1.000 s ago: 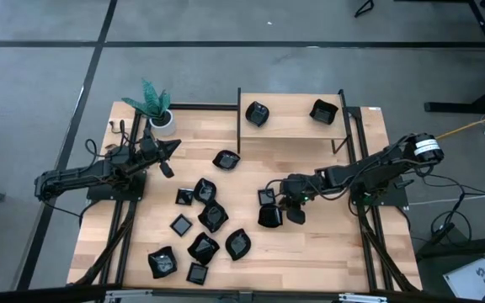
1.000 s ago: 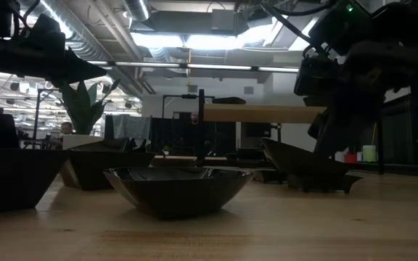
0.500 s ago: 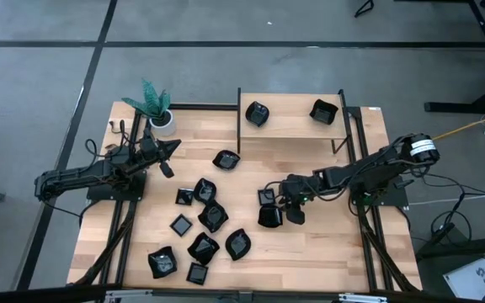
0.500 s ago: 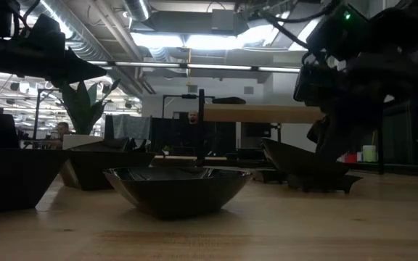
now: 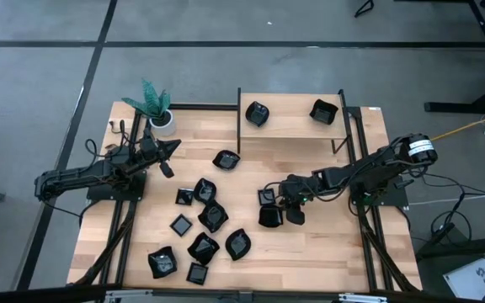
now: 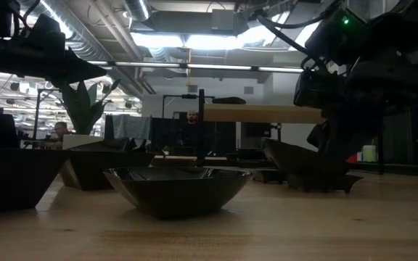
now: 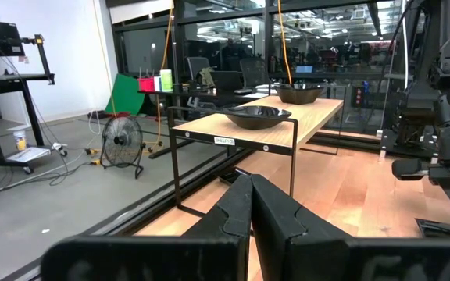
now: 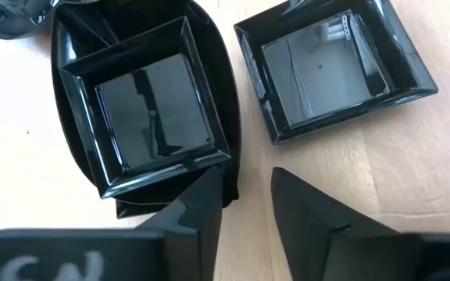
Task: Pick & Place Mini shaped plates
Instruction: Stack the black leaf-shaped plate on top of the black leaf-shaped plate on the shelf
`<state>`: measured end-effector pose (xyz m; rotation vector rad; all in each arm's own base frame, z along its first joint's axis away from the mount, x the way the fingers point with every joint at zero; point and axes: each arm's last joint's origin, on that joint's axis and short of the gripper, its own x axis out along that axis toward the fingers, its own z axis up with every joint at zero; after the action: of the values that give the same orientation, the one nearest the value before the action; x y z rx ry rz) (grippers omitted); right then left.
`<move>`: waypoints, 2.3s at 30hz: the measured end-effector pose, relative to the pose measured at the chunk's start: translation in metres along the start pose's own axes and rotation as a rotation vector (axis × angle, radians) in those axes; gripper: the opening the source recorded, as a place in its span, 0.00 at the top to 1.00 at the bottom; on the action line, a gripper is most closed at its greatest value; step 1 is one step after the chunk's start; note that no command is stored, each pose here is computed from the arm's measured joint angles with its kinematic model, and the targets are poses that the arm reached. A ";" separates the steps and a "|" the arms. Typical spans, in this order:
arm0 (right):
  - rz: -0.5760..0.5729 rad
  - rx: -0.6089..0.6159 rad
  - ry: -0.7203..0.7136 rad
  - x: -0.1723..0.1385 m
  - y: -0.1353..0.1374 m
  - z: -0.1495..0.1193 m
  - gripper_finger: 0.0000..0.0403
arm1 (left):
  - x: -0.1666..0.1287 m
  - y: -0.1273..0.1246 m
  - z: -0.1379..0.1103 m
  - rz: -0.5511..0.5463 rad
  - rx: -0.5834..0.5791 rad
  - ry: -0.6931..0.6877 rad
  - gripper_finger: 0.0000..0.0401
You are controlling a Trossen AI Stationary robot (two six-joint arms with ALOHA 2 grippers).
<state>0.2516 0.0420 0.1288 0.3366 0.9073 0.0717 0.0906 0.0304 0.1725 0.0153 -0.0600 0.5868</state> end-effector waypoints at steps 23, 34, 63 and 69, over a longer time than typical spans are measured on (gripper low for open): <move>0.029 -0.034 -0.068 -0.001 0.003 0.007 0.98 | 0.000 0.000 0.000 0.000 0.000 0.001 0.99; -0.016 -0.037 -0.119 -0.001 0.002 0.010 0.99 | 0.000 0.000 0.000 0.000 0.000 0.000 0.99; -0.225 -0.245 -0.258 -0.005 0.001 0.028 1.00 | 0.000 0.000 0.000 0.000 0.000 0.000 0.99; -0.079 -0.101 -0.230 -0.005 0.001 0.028 1.00 | 0.000 0.000 0.000 0.000 0.000 0.000 0.99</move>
<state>0.2705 0.0353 0.1488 0.2093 0.6858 0.0055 0.0906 0.0305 0.1725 0.0153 -0.0596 0.5868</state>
